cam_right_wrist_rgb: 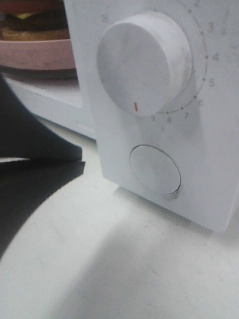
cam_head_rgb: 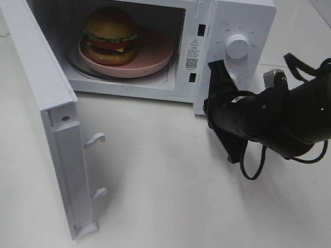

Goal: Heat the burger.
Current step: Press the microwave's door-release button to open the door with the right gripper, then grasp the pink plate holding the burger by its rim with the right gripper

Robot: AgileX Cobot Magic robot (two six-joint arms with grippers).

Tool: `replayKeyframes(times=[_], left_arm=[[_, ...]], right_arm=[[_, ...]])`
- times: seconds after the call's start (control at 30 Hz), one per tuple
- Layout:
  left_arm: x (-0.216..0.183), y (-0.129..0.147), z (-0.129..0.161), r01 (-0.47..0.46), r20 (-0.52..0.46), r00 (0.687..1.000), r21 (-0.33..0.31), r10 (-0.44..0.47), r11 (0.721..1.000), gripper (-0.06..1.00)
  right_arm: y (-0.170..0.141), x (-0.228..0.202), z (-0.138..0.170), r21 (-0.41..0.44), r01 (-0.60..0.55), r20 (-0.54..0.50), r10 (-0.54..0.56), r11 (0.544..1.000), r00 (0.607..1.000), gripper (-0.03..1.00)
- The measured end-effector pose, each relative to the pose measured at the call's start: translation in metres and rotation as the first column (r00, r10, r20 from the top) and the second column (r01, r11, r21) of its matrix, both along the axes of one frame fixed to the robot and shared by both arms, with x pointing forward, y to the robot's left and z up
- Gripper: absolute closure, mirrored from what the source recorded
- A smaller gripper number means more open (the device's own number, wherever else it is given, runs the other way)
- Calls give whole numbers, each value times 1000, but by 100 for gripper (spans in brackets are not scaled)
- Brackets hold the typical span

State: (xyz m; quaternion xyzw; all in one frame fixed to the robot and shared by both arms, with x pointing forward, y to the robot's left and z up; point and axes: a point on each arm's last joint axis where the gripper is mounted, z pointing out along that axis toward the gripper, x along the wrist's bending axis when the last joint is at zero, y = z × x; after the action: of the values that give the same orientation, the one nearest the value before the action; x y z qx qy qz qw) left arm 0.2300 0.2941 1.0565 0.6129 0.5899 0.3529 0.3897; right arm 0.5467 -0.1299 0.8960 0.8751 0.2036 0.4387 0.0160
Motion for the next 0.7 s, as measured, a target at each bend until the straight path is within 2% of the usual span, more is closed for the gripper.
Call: replayKeyframes(times=[0.03, 0.1, 0.13, 0.17, 0.2, 0.23, 0.27, 0.3, 0.33, 0.37, 0.4, 0.43, 0.47, 0.5, 0.53, 0.57, 0.6, 0.63, 0.67, 0.7], left_arm=[[0, 0, 0, 0, 0, 1000, 0, 0, 1000, -3], [0, 0, 0, 0, 0, 1000, 0, 0, 1000, -3], [0, 0, 0, 0, 0, 1000, 0, 0, 1000, -3], [0, 0, 0, 0, 0, 1000, 0, 0, 1000, -3], [0, 0, 0, 0, 0, 1000, 0, 0, 1000, -3], [0, 0, 0, 0, 0, 1000, 0, 0, 1000, -3], [0, 0, 0, 0, 0, 1000, 0, 0, 1000, -3], [0, 0, 0, 0, 0, 1000, 0, 0, 1000, -3], [0, 0, 0, 0, 0, 1000, 0, 0, 1000, -3], [0, 0, 0, 0, 0, 1000, 0, 0, 1000, -3], [0, 0, 0, 0, 0, 1000, 0, 0, 1000, -3], [0, 0, 0, 0, 0, 1000, 0, 0, 1000, -3], [0, 0, 0, 0, 0, 1000, 0, 0, 1000, -3], [0, 0, 0, 0, 0, 1000, 0, 0, 1000, -3], [0, 0, 0, 0, 0, 1000, 0, 0, 1000, -3], [0, 0, 0, 0, 0, 1000, 0, 0, 1000, -3], [0, 0, 0, 0, 0, 1000, 0, 0, 1000, -3], [0, 0, 0, 0, 0, 1000, 0, 0, 1000, -3], [0, 0, 0, 0, 0, 1000, 0, 0, 1000, -3], [0, 0, 0, 0, 0, 1000, 0, 0, 1000, -3]], right_arm=[[-3, -4, 4, -40, -50, -14, 50, 998, 999, 96], [-4, -5, 6, -60, -76, -20, 75, 995, 997, 96], [-6, -7, 11, -116, -156, -35, 153, 981, 988, 96], [-6, -7, 11, -116, -156, -35, 153, 981, 988, 96], [-7, -7, 14, -144, -201, -44, 197, 969, 979, 96], [-9, -10, 20, -188, -292, -64, 285, 938, 956, 96], [-9, -10, 20, -188, -292, -64, 285, 938, 956, 96], [-9, -12, 24, -212, -342, -75, 333, 916, 940, 96], [-8, -16, 29, -250, -434, -105, 421, 866, 901, 96], [-8, -16, 29, -250, -434, -105, 421, 866, 901, 96], [-8, -19, 31, -268, -483, -124, 468, 833, 875, 96], [-9, -24, 35, -301, -566, -163, 543, 768, 824, 96], [-9, -24, 35, -301, -566, -163, 543, 768, 824, 96], [-9, -27, 37, -307, -601, -186, 573, 738, 798, 96], [-11, -33, 41, -325, -669, -236, 628, 668, 742, 96], [-11, -33, 41, -325, -669, -236, 628, 668, 742, 96], [-13, -39, 43, -347, -724, -282, 670, 596, 687, 96], [-13, -39, 43, -347, -724, -282, 670, 596, 687, 96], [-14, -41, 44, -354, -745, -302, 685, 566, 663, 96], [-15, -47, 49, -364, -795, -355, 717, 485, 600, 96]])
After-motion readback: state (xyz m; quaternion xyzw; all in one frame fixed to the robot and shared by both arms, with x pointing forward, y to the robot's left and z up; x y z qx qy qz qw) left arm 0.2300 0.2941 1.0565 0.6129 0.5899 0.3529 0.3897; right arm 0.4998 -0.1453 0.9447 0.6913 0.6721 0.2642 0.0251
